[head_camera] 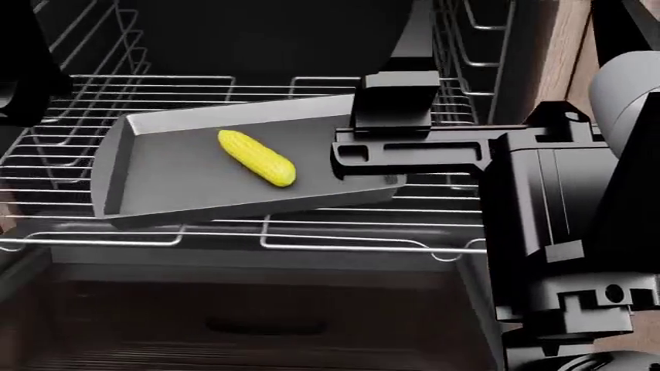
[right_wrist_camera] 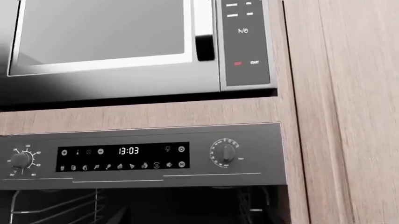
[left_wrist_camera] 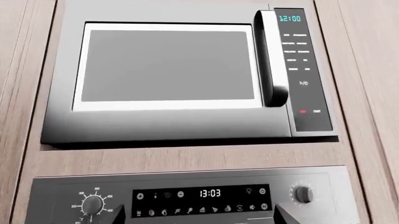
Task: Pick the corn from the oven and place it on the plate on the counter.
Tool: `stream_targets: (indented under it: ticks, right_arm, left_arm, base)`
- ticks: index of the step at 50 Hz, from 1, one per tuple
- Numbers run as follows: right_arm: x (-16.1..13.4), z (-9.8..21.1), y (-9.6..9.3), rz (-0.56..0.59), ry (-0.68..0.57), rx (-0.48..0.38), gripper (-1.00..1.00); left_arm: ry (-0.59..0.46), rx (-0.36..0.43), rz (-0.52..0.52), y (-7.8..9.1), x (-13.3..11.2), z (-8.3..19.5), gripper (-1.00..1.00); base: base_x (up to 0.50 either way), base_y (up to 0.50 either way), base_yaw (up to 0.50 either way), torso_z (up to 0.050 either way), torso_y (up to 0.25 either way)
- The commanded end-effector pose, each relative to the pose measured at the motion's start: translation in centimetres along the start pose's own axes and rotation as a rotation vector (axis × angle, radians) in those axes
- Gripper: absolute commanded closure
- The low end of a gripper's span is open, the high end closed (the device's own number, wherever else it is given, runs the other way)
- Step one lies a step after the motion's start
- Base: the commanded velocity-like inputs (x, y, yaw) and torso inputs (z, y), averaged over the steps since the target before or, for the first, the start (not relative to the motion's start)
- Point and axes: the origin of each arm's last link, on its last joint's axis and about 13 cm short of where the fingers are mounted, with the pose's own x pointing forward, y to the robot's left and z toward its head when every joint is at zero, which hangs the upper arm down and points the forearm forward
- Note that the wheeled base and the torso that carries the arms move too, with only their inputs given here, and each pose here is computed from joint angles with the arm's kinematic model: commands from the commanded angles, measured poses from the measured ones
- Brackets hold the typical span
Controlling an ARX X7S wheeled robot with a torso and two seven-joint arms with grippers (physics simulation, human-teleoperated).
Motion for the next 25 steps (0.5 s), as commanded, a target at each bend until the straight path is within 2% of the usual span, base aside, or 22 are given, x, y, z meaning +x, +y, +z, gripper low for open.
stream_targets:
  ticks: [1,6,7,8,13,25]
  right_arm:
    - [0.06,-0.17,-0.04,0.001,0.002,0.0,-1.0]
    - [0.01,-0.04,-0.05,0.003,-0.013,0.007,-1.0]
    - [0.02,0.04,-0.06,-0.009,-0.023,0.059,-1.0]
    - [0.02,0.07,-0.09,-0.008,-0.018,0.023,-1.0]
    - [0.1,-0.11,-0.03,-0.008,0.012,0.032,-1.0]
    - [0.05,-0.04,0.0,-0.005,0.009,0.025,-1.0]
  left_arm:
    - [0.001,-0.001,0.0,-0.04,0.08,-0.1,-1.0]
    - [-0.001,-0.003,0.003,-0.02,0.02,-0.04,-1.0]
    - [-0.001,-0.003,0.003,0.0,-0.01,-0.04,-1.0]
    - [-0.002,-0.005,0.003,0.01,-0.03,-0.03,-1.0]
    - [-0.001,-0.005,0.005,0.01,-0.12,-0.05,-1.0]
    - [-0.004,-0.012,0.0,-0.19,-0.15,0.02,-1.0]
  base:
    - [-0.01,0.5,0.0,0.0,0.0]
    - [-0.01,0.49,0.0,0.0,0.0]
    - [0.0,0.0,0.0,0.0,0.0]
    - [0.0,0.0,0.0,0.0,0.0]
    - [0.0,0.0,0.0,0.0,0.0]
    - [0.4,-0.33,0.0,0.0,0.0]
